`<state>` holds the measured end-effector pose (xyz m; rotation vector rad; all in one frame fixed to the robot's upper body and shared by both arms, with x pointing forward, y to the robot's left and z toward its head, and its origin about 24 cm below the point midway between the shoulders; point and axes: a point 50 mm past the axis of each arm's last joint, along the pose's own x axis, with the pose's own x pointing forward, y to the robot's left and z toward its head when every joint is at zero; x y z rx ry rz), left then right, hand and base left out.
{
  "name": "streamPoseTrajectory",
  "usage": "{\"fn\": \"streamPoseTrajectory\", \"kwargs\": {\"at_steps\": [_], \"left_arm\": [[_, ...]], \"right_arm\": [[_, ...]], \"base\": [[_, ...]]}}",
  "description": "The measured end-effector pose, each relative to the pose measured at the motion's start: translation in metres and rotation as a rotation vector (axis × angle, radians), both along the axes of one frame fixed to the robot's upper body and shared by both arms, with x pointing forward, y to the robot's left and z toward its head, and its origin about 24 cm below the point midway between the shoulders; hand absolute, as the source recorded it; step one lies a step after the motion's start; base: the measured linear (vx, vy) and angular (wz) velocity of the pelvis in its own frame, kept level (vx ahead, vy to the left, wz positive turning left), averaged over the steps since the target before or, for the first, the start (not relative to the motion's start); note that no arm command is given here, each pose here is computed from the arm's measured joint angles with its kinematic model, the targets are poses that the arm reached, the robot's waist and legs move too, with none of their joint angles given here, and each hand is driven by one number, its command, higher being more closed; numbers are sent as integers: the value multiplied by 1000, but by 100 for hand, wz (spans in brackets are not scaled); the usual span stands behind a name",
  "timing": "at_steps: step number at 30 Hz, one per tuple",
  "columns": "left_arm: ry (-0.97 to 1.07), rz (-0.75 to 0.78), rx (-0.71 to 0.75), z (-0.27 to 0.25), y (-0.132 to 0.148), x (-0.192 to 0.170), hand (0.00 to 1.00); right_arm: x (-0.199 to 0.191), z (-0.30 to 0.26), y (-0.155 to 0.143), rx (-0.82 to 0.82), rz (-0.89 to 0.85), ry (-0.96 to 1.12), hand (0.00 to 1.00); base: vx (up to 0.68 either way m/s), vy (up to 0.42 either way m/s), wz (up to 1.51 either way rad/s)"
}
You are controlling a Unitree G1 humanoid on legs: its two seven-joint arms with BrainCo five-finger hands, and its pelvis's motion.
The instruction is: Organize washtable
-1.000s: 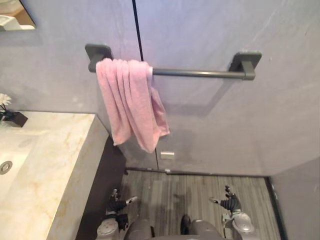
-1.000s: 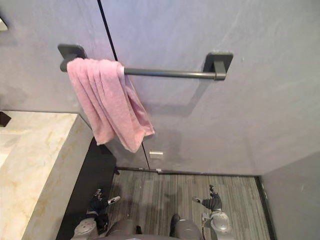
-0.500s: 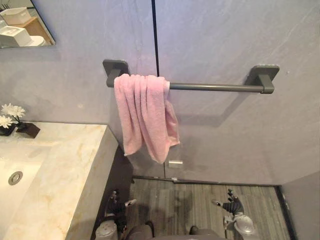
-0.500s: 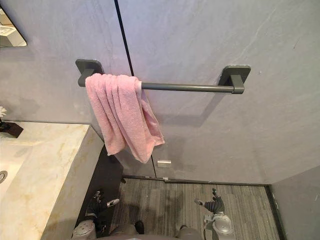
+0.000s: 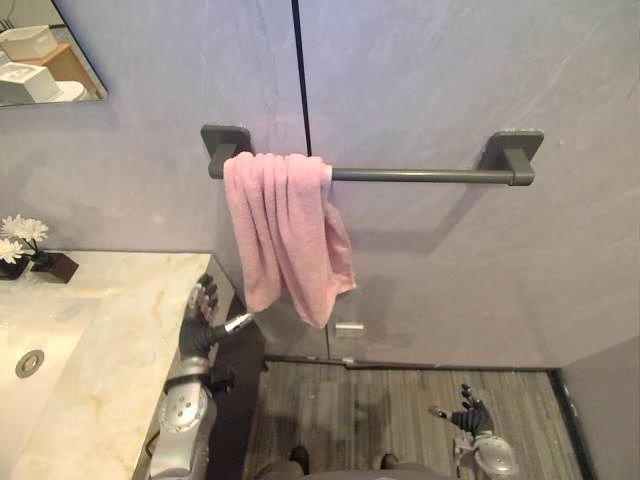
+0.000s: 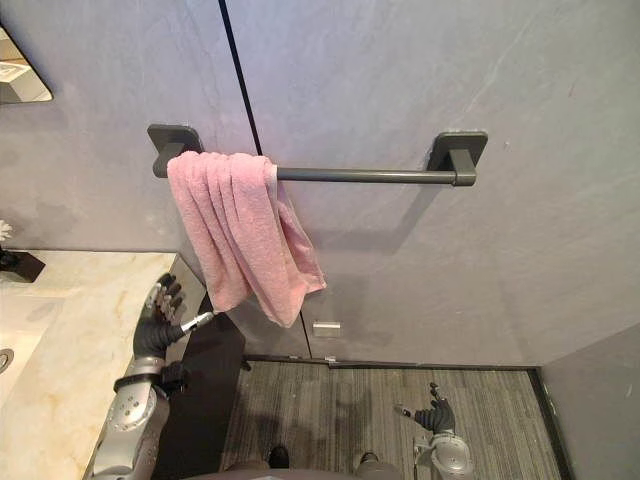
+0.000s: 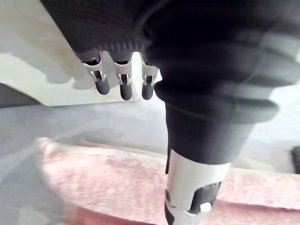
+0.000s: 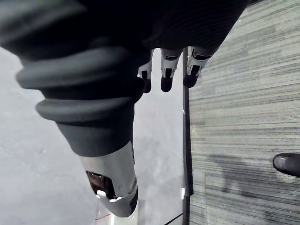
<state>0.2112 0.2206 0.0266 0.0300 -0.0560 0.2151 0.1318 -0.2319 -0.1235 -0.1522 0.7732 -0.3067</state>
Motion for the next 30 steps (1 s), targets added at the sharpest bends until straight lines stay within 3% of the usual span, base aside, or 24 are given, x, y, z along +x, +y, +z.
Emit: {"fn": "streamPoseTrajectory", "kwargs": {"at_steps": [13,14,21,30], "left_arm": [[-61,-166,175,19,-22,36,0],[-48,-176,186,16,-24,36,100],[66,-186,313,-2,-19,41,100],[136,-135,344,-14,-7,39,100]], "right_arm": [[0,0,-2,-5,43,11,0],[-1,0,-2,-5,43,13,0],[4,2,4,6,93,0,0],[28,24,7,-9,124,-140,0]], "base": [[-21,-3,-4],[-26,-13,-7],[-21,-3,-8],[-2,-6,-9]]}}
